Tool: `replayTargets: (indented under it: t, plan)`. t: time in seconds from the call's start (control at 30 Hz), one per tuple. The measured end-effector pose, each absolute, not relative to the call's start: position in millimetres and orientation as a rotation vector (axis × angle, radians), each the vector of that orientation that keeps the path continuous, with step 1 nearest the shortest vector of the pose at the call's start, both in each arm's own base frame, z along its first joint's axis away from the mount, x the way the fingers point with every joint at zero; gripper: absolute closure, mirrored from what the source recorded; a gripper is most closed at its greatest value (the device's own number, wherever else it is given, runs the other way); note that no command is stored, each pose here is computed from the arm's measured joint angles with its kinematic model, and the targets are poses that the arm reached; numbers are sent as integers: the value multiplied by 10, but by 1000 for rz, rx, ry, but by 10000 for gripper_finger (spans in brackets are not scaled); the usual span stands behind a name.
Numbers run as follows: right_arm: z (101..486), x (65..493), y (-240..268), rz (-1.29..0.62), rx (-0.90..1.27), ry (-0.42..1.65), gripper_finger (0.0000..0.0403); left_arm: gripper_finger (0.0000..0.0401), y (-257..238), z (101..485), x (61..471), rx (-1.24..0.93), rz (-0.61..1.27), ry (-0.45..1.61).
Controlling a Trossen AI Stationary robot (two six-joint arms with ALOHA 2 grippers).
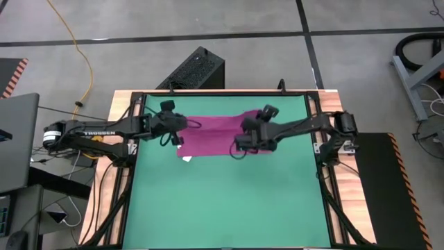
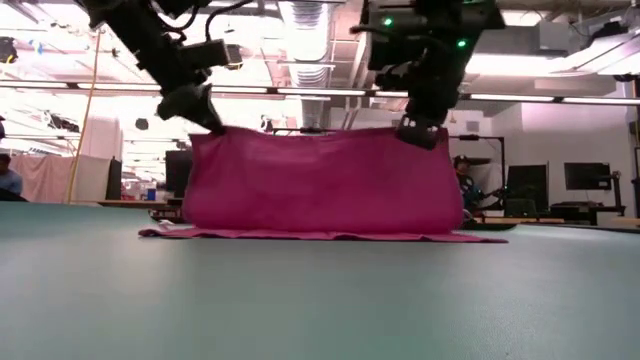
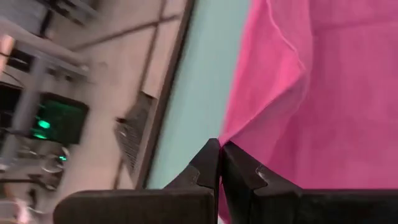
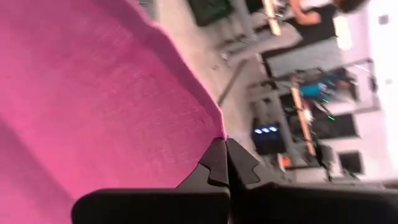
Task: Roll towel into tight, uniform cylinder
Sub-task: Fold the pink towel
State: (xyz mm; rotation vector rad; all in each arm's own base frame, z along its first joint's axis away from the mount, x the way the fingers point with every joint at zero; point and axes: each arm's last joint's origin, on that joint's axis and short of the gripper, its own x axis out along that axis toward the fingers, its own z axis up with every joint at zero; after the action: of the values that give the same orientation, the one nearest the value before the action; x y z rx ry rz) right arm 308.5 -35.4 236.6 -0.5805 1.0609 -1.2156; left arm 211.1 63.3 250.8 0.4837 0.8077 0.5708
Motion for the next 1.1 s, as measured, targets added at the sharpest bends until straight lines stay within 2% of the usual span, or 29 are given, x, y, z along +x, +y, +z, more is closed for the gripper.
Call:
replayTargets:
  t: [0.37, 0.53, 0.87, 1.0, 1.1]
  plan:
    - [2616, 3075, -1046, -1474, -503, 1009, 402, 401, 1123, 2657, 2017, 573, 700, 737]
    - [2610, 3098, -1196, -1474, -365, 969, 401, 401, 1311, 2636, 1913, 444, 704, 689]
    - [2382, 3123, -1029, -1352, -264, 993, 400, 401, 1307, 2419, 1845, 379, 653, 748]
    - [2288, 3069, -839, -1322, -262, 1035, 400, 401, 1260, 2455, 1870, 574, 717, 861]
    - [2222, 3045, -749, -1308, -274, 1044, 400, 401, 1271, 2660, 1920, 648, 832, 817]
